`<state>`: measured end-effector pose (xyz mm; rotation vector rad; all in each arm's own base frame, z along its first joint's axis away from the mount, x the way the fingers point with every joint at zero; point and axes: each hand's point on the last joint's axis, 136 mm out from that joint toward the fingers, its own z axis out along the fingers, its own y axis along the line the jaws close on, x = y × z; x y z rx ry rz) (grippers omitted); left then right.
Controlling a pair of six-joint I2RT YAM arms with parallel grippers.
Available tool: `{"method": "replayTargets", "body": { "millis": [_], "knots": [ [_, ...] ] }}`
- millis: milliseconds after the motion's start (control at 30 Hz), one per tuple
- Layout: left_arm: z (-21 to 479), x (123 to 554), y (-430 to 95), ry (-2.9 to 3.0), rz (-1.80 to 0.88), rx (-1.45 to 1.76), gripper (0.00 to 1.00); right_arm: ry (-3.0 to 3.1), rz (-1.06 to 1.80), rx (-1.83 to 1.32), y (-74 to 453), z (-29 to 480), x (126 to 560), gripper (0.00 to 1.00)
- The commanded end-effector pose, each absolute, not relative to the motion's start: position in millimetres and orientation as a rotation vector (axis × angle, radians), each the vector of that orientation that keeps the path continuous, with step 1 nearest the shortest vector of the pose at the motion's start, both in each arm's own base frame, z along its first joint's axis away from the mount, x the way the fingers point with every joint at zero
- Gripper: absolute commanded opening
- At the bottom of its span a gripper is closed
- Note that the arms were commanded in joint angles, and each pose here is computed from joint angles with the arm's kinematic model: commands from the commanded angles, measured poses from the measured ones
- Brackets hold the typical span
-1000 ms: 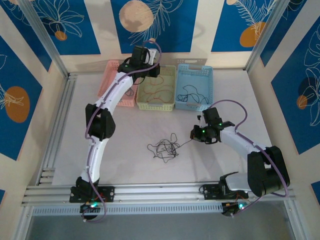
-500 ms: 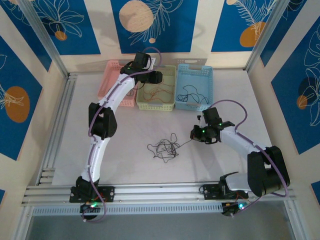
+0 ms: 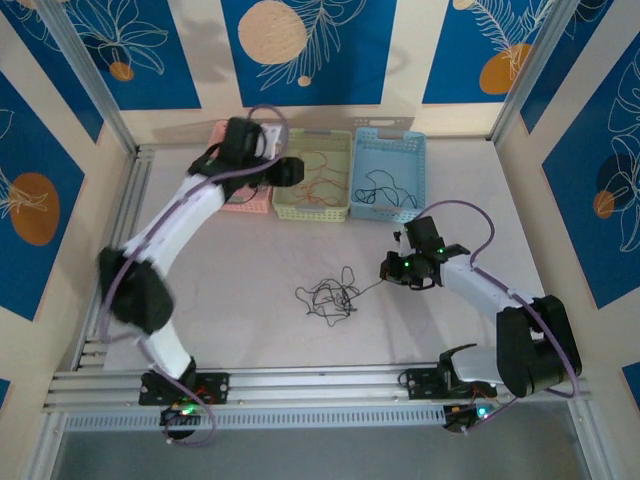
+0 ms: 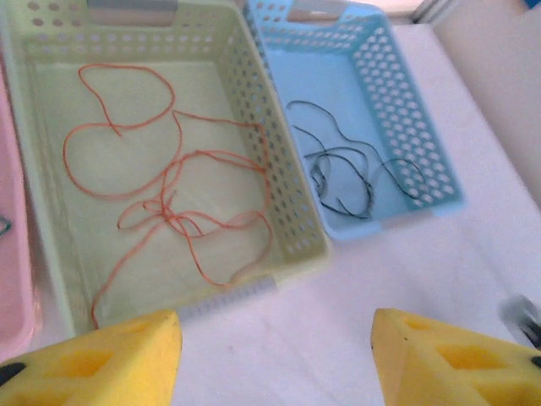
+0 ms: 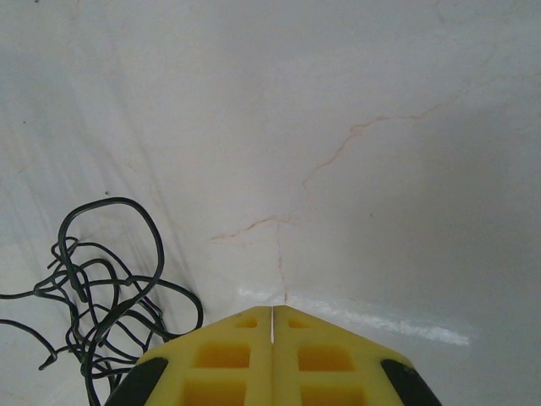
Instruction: Untangle the cables
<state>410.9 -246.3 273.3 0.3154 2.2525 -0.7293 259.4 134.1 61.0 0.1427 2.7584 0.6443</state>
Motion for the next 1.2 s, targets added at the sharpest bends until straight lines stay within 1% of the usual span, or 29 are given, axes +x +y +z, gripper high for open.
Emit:
{"method": "replayTargets", "body": {
  "millis": [0,167,267,367,467,700,900,1033,1167],
  "knots": [
    [257.1,365.2,-241.2,2.217,-0.842,0.260,0.63,2.756,0.638,0.128,135.1,59.6,255.3,0.00],
    [175.2,272.3,-228.5,2.350,-0.927,0.232,0.65,2.750,0.605,0.104,137.0,59.5,253.1,0.00],
    [142.2,231.2,-228.8,2.386,-1.031,0.213,0.66,2.742,0.573,0.088,138.0,60.6,250.8,0.00],
    [120.9,207.5,-231.6,2.397,-1.107,0.198,0.67,2.724,0.547,0.061,140.1,63.5,248.6,0.00],
    [105.7,201.7,-231.4,2.407,-1.104,0.185,0.69,2.712,0.533,0.045,140.6,65.4,246.0,0.00],
    [86.9,215.6,-257.9,2.406,-1.111,0.264,0.69,2.685,0.533,0.048,138.5,69.3,243.9,0.00],
    [61.3,229.5,-275.0,2.435,-1.122,0.262,0.63,2.673,0.530,0.052,137.0,71.0,242.6,0.00],
    [55.9,233.0,-280.9,2.421,-1.164,0.230,0.54,2.670,0.525,0.058,135.7,71.1,242.3,0.00],
    [52.8,233.3,-282.3,2.429,-1.168,0.230,0.36,2.666,0.526,0.059,135.7,71.6,242.4,0.00]
  ]
}}
